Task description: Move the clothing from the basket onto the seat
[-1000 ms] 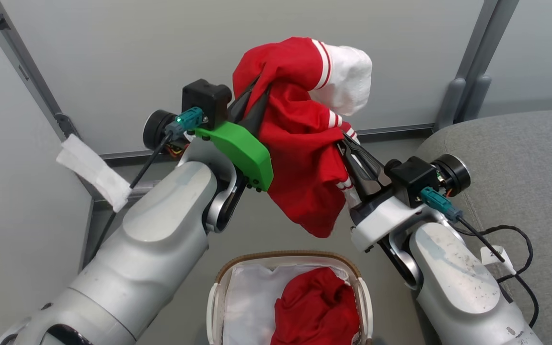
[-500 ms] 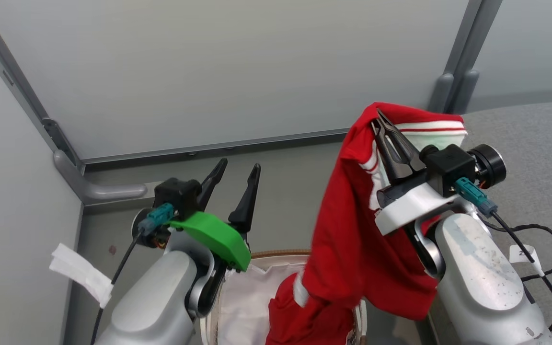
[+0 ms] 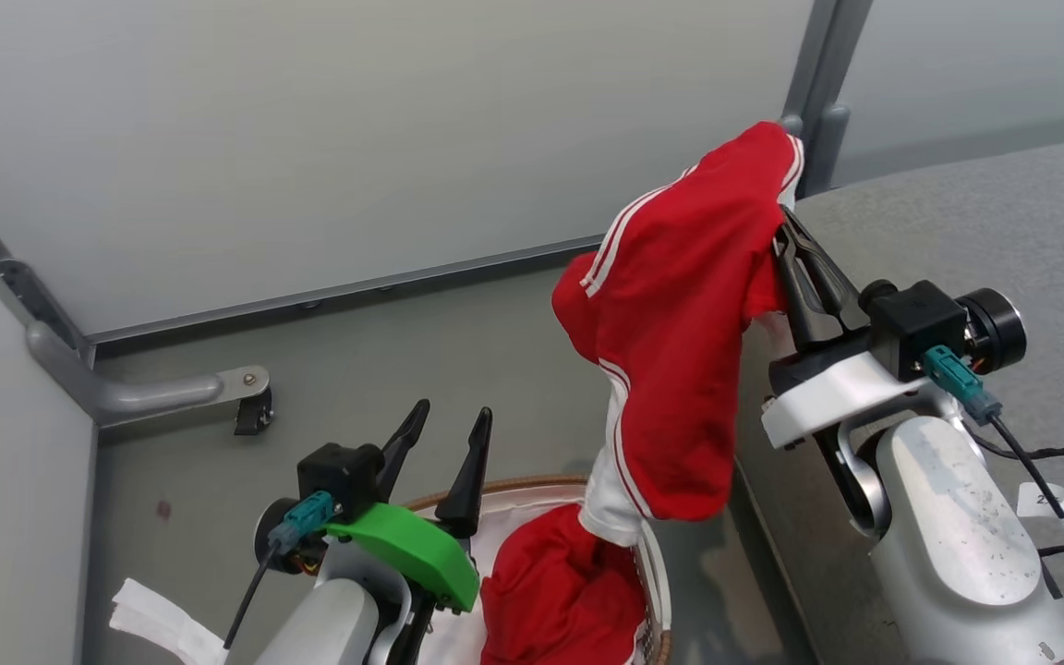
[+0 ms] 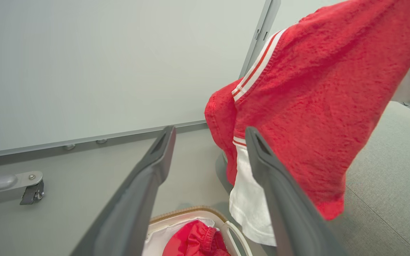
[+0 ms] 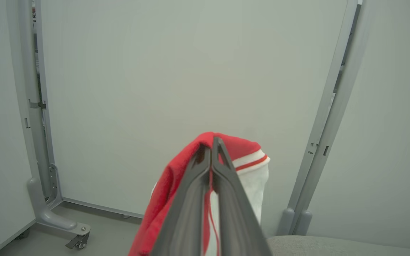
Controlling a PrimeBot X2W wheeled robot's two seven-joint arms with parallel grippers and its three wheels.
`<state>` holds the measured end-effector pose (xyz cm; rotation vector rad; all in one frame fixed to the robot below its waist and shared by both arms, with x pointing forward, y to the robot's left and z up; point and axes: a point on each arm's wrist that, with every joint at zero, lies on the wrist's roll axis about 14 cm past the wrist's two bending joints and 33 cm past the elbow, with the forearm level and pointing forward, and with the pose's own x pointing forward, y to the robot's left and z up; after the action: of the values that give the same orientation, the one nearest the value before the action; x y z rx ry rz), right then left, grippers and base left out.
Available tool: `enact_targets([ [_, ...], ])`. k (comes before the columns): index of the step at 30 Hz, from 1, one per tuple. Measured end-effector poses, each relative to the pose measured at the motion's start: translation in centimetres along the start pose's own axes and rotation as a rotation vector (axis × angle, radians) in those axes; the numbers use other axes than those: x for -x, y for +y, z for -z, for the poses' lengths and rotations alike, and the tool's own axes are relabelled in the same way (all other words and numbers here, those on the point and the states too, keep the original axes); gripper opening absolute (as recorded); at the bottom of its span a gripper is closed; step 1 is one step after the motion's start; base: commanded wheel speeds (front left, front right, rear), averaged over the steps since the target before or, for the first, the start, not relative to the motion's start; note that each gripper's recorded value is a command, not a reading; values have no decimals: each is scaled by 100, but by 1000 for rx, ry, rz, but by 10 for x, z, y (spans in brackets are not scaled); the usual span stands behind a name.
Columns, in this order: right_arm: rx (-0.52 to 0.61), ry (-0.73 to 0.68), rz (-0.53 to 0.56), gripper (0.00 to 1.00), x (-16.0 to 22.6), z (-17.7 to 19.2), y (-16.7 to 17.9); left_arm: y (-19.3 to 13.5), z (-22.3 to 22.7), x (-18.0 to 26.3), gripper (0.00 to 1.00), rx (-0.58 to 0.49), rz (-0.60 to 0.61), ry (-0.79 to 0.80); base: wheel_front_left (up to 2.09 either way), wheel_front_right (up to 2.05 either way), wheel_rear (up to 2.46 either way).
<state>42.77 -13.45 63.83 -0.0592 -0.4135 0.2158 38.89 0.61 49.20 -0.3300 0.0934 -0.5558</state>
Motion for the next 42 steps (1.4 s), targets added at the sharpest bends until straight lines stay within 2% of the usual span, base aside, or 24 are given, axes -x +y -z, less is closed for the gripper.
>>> enact_targets([
  [5,39,-5,69,0,9,-6,-27,-16,5,-12,100,4,52,9,0,0,0],
  [18,167,28,309,0,49,-15,-117,-88,32,-47,100,24,292,79,0,0,0],
  [24,250,13,389,0,37,-25,-155,-99,44,-60,100,55,348,101,0,0,0],
  [31,394,-98,449,0,-14,-67,-190,-87,49,-75,100,76,341,98,0,0,0],
  [37,525,-219,496,0,-58,-109,-222,-59,55,-90,100,87,300,91,0,0,0],
  [39,550,-221,507,0,-67,-107,-231,-50,57,-94,100,90,287,89,0,0,0],
  [42,570,-152,514,0,-75,-75,-244,-36,61,-102,100,91,268,84,0,0,0],
])
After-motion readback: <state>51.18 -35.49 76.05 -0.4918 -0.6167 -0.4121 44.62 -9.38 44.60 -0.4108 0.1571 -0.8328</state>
